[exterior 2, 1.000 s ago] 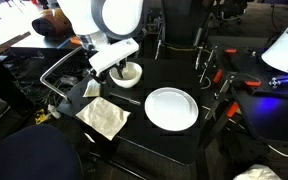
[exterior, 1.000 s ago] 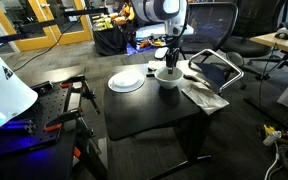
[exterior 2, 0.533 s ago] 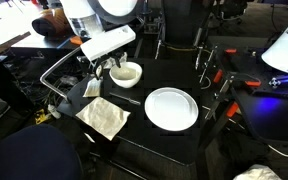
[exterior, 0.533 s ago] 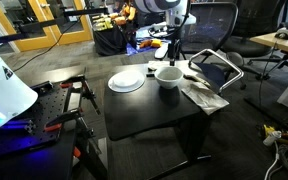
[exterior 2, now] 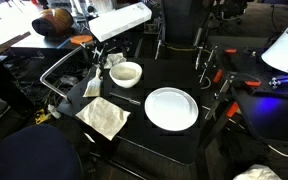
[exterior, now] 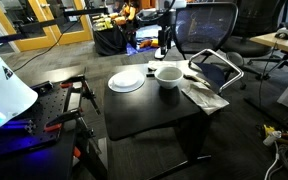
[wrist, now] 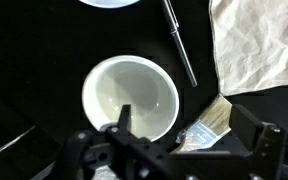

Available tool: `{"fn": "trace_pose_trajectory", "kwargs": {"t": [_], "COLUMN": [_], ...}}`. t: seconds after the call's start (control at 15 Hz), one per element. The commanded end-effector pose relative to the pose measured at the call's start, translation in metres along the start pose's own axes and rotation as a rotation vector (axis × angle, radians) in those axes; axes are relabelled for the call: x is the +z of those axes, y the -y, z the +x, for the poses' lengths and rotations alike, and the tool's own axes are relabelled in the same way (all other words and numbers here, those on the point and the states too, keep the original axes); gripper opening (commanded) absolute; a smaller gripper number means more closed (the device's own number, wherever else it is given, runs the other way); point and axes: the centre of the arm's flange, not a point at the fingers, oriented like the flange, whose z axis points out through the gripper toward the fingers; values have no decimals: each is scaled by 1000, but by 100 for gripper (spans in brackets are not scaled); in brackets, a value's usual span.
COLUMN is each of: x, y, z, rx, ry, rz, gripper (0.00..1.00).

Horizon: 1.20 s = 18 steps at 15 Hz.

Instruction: Move the white bowl backwards, put the pen inside the white bowl

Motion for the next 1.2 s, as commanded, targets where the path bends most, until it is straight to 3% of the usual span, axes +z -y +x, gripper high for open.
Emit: {"fn": "trace_pose_trajectory", "kwargs": {"t": [0.0,0.33,0.53,0.6,1.13], "x": [-20,-14,-7,0,9], "y": [-32,-37,-36,-26,-20], "z": [-39,-78,-92,-80,-87], "rx": [-51,-103,-112,-99,-100], "ry": [-4,-37,-35,-23,-28], "rz": [36,102,102,90,77], "gripper": [100,100,100,100,100]}}
